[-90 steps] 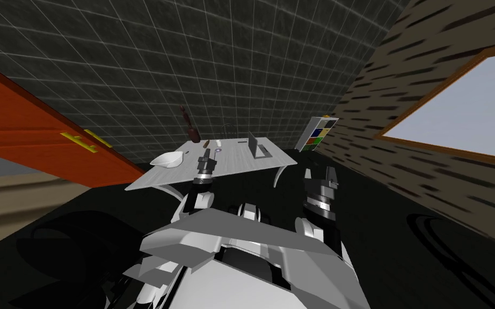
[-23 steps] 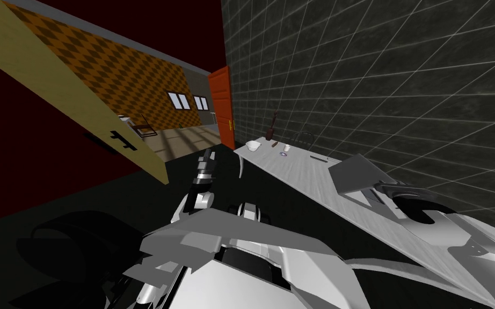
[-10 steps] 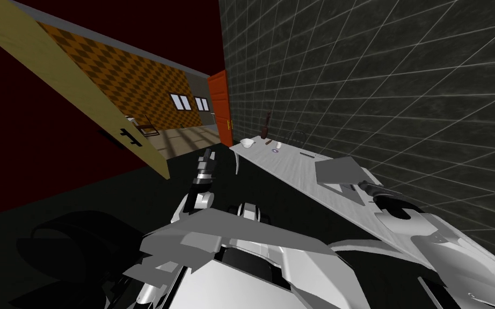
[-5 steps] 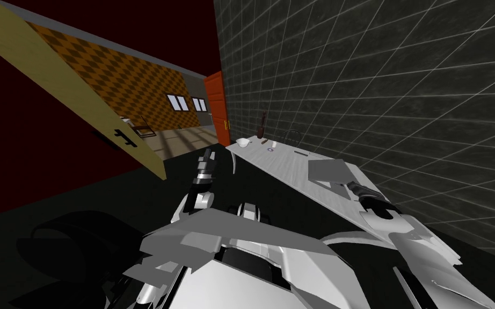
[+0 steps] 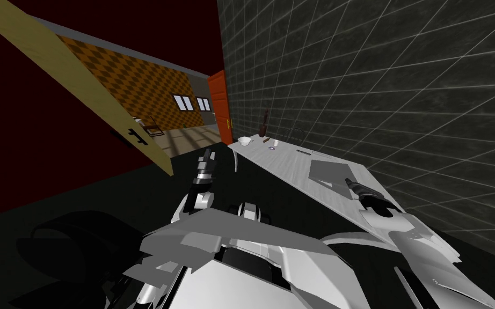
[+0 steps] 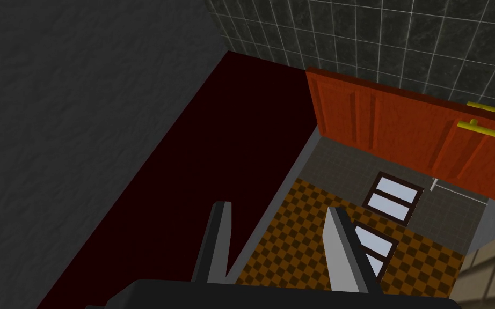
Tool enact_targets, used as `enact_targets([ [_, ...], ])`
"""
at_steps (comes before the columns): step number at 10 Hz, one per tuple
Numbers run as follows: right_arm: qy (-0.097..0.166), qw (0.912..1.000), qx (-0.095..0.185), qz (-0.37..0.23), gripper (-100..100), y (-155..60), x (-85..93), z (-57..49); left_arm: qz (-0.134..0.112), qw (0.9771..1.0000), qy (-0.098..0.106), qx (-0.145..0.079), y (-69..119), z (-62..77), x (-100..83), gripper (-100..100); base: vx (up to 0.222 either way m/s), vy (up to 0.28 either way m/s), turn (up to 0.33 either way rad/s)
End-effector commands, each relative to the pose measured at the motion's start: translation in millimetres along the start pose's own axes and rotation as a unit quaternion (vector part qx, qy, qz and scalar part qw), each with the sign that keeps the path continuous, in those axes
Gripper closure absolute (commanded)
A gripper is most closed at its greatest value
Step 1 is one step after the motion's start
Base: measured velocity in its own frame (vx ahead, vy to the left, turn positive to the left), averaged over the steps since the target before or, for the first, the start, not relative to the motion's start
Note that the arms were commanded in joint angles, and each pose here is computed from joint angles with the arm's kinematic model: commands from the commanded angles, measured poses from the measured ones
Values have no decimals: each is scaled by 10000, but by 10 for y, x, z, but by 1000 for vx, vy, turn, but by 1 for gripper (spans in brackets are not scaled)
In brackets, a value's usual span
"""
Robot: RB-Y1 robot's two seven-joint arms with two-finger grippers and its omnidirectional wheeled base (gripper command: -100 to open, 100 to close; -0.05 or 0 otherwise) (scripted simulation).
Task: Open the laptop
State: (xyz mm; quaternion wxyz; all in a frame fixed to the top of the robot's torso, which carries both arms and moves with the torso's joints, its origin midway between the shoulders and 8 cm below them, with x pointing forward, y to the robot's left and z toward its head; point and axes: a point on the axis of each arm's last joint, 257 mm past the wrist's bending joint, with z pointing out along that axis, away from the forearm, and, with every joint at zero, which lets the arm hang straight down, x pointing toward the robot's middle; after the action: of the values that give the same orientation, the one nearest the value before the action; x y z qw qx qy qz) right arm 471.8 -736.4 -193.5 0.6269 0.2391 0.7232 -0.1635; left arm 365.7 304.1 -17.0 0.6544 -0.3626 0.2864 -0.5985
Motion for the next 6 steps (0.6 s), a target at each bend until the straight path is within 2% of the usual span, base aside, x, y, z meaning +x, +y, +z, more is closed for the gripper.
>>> enact_targets([
  [1,-16,9998,207,21,-100,-149,-233,53,0,10000,0,0,0,0,0,0,-111,24,126],
  [4,-43,9993,376,39,-100,-270,-436,80,1,10000,0,0,0,0,0,0,-91,-1,96],
  [5,-40,9994,333,27,-100,-258,-383,67,1,10000,0,0,0,0,0,0,-37,0,16],
  [6,-38,9994,346,35,0,-266,-389,68,1,10000,0,-1,0,-1,-1,0,-8,0,-5],
])
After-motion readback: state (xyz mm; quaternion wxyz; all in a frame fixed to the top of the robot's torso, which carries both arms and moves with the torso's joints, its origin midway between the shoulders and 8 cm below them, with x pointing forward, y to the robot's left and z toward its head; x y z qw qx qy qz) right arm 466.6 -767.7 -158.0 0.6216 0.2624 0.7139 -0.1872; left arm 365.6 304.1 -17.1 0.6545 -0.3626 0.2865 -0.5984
